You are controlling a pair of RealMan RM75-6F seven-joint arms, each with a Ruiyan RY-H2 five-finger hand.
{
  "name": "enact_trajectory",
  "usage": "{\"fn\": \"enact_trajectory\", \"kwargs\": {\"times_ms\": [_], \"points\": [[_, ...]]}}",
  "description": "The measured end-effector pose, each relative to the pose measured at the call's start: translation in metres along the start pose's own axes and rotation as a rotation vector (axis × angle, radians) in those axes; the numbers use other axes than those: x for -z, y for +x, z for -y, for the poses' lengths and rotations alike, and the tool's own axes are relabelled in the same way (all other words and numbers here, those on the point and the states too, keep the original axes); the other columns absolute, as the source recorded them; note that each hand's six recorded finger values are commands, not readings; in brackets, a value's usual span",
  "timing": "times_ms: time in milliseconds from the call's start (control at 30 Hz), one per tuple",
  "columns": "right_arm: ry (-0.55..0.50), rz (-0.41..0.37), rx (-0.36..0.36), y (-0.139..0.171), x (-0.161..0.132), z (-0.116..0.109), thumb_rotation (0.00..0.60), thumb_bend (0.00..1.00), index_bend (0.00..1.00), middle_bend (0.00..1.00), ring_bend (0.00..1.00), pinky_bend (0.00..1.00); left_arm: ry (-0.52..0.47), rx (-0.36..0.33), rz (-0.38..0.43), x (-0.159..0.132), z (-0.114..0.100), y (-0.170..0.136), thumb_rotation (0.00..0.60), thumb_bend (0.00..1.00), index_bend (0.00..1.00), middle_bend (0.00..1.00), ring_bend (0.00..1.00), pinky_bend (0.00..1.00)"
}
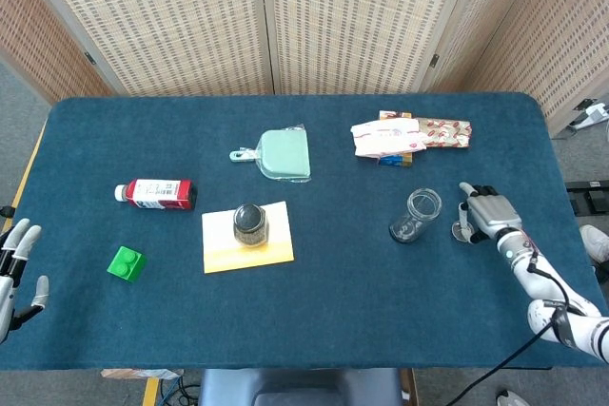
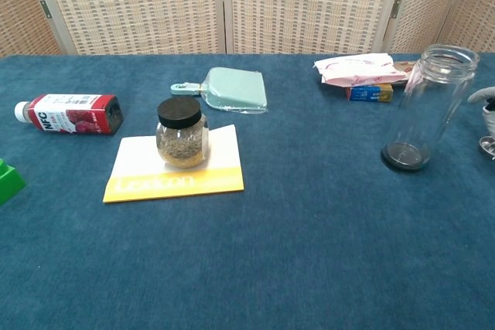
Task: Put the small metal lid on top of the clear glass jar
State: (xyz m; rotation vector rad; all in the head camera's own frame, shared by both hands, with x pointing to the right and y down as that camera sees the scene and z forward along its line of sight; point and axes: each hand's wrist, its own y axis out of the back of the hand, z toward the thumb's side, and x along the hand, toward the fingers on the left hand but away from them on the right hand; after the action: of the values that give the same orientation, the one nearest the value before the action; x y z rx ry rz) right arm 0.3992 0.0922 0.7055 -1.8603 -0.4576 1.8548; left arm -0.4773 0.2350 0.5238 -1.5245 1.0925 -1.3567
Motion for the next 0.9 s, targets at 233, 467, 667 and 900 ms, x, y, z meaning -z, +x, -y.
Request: {"fn": "enact_trajectory", "kwargs": {"times_ms": [233, 467, 667, 900], "points": [[0.001, -0.006, 0.054, 0.028, -0.002, -0.032, 0.600, 0.42, 0.60, 0.00, 0.00, 0.00, 0.017, 0.002, -0.001, -0.002, 0.002, 0.001, 0.600, 0.50, 0.00, 0.00, 0.00, 0.00], [-0.009, -0.008, 0.111, 0.059, -0.006, -0.067, 0.600, 0.42, 0.60, 0.00, 0.00, 0.00, 0.027, 0.006, -0.008, -0.001, 0.004, 0.002, 0.600, 0.50, 0.00, 0.00, 0.00, 0.00], [-0.016, -0.037, 0.152, 0.078, -0.021, -0.094, 0.600, 0.42, 0.60, 0.00, 0.00, 0.00, 0.030, 0.011, -0.009, -0.002, 0.006, 0.002, 0.600, 0.50, 0.00, 0.00, 0.00, 0.00], [-0.016, -0.083, 0.181, 0.084, -0.049, -0.117, 0.600, 0.42, 0.60, 0.00, 0.00, 0.00, 0.026, 0.013, -0.017, 0.000, 0.005, 0.002, 0.600, 0.50, 0.00, 0.00, 0.00, 0.00]]}}
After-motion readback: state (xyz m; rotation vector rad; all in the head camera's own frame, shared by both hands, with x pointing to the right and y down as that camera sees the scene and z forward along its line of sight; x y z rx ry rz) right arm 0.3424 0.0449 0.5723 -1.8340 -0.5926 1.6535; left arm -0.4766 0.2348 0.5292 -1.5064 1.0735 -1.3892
